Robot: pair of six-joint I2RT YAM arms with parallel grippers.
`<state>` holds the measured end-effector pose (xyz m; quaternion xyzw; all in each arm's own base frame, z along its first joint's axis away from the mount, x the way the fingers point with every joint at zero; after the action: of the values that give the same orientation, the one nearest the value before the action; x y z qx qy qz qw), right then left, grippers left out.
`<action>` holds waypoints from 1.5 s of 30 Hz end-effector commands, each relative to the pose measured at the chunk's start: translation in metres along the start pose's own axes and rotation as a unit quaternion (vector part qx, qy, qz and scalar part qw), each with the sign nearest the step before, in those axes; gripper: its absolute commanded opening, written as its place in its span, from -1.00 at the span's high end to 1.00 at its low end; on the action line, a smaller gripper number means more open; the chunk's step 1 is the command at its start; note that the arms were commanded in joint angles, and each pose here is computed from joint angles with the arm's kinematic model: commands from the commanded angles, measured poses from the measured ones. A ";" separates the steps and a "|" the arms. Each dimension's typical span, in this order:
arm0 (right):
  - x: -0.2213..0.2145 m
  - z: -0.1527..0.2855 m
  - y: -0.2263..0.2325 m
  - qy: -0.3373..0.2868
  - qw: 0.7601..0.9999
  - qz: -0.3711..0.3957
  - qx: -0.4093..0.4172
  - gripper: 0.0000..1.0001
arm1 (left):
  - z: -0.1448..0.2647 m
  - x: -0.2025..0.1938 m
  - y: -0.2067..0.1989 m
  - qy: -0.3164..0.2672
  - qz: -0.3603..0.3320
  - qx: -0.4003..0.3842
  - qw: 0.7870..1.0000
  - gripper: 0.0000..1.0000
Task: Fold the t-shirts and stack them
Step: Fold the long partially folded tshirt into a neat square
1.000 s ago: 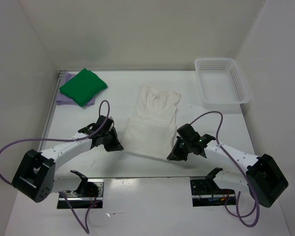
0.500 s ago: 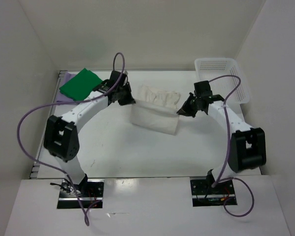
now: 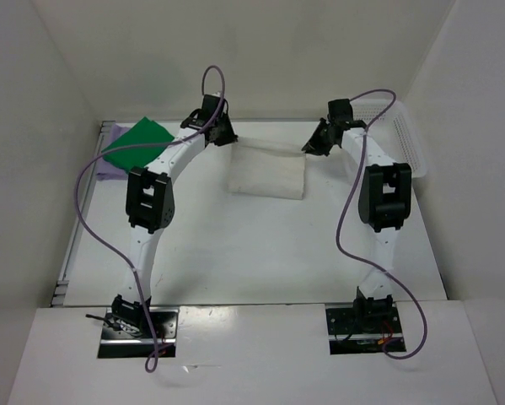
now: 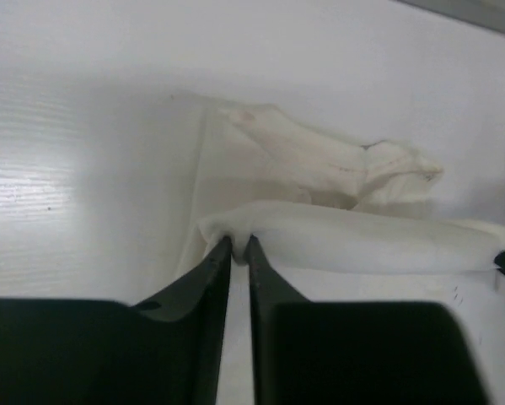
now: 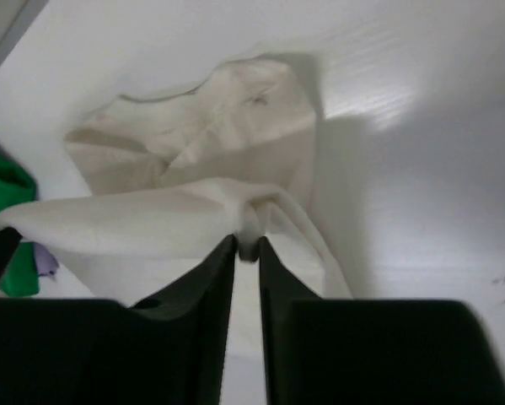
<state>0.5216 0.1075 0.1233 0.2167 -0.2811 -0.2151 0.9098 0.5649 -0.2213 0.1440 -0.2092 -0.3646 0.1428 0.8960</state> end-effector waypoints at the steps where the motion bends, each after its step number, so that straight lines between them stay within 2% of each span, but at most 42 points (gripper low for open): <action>1: 0.029 -0.010 0.001 -0.031 0.999 0.010 -0.002 0.49 | -0.011 0.038 0.007 -0.052 0.015 0.002 0.999 0.52; 2: 0.031 -0.012 0.003 -0.033 0.999 0.006 0.000 0.27 | -0.012 0.043 0.003 -0.060 0.015 -0.004 0.998 0.39; 3: 0.035 -0.008 0.010 -0.036 0.999 0.008 0.011 0.22 | -0.010 0.045 -0.001 -0.061 0.014 -0.014 0.998 0.28; 6: 0.047 0.008 0.028 -0.050 0.998 0.029 0.025 0.14 | 0.012 0.062 -0.021 -0.080 0.012 -0.046 0.996 -0.42; 8: 0.049 0.028 0.044 -0.064 0.997 0.037 0.035 0.11 | 0.023 0.057 -0.020 -0.071 0.005 -0.049 0.996 -0.77; 10: 0.031 0.031 0.045 -0.054 0.997 0.053 0.035 0.08 | 0.033 0.046 -0.027 -0.058 0.011 -0.082 0.995 -0.74; 11: 0.021 0.046 0.062 -0.058 0.995 0.066 0.051 0.20 | 0.038 0.026 -0.027 -0.044 0.014 -0.096 0.994 -0.67; 12: 0.012 0.047 0.066 -0.055 0.994 0.072 0.056 0.49 | 0.041 0.011 -0.030 -0.029 0.017 -0.107 0.994 -0.49; 14: -0.020 0.046 0.059 -0.025 0.995 0.077 0.057 0.86 | 0.045 -0.023 -0.047 0.000 0.007 -0.131 0.991 -0.34; 15: -0.041 0.036 0.050 -0.005 0.996 0.063 0.057 0.99 | 0.037 -0.050 -0.038 0.030 0.011 -0.124 0.992 -0.29; 18: -0.061 0.022 0.036 0.022 0.997 0.053 0.052 0.99 | 0.025 -0.090 -0.034 0.073 0.019 -0.138 0.988 -0.13; 21: -0.075 -0.002 0.015 0.046 0.997 0.053 0.025 0.99 | 0.004 -0.118 -0.011 0.106 0.025 -0.107 0.988 -0.10; 24: -0.093 -0.019 -0.005 0.078 0.995 0.055 0.000 0.99 | 0.002 -0.151 0.011 0.147 0.043 -0.089 0.984 -0.08; 31: -0.154 -0.018 -0.034 0.114 0.991 0.059 -0.033 0.99 | 0.049 -0.225 0.049 0.219 0.097 -0.059 0.969 -0.05; 32: -0.156 -0.016 -0.038 0.114 0.991 0.059 -0.040 0.99 | 0.063 -0.220 0.042 0.214 0.108 -0.073 0.968 -0.09; 36: -0.183 0.004 -0.039 0.123 0.988 0.079 -0.049 0.99 | 0.112 -0.245 0.036 0.227 0.121 -0.087 0.962 -0.21; 37: -0.184 0.007 -0.040 0.123 0.988 0.079 -0.049 0.99 | 0.120 -0.243 0.035 0.226 0.121 -0.088 0.962 -0.27; 38: -0.188 0.011 -0.035 0.123 0.988 0.085 -0.044 0.99 | 0.134 -0.230 0.029 0.204 0.118 -0.096 0.967 -0.43; 40: -0.191 0.024 -0.032 0.120 0.988 0.090 -0.038 0.99 | 0.152 -0.213 0.034 0.172 0.109 -0.085 0.975 -0.59; 43: -0.186 0.042 -0.019 0.112 0.989 0.092 -0.012 0.87 | 0.159 -0.195 0.059 0.145 0.128 -0.064 0.979 -0.87; 44: -0.186 0.046 -0.018 0.109 0.990 0.092 -0.009 0.71 | 0.160 -0.194 0.067 0.141 0.129 -0.054 0.980 -0.94; 45: -0.183 0.056 -0.009 0.104 0.990 0.098 0.011 0.65 | 0.159 -0.190 0.071 0.137 0.128 -0.052 0.981 -1.00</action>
<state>0.3525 0.1789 0.0523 0.2064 -0.1745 -0.1176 0.9556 0.3100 -0.2189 0.1082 -0.3511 -0.2079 0.1804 0.8950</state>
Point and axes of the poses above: each gripper's point midway between its finger pads, its own z axis back along the fingers, its own y axis along the line the jaws close on, x = y × z, the point moved 2 cm from there along z, back along the fingers, and after that the axes turned 4 degrees about z, right-handed, at the moved point
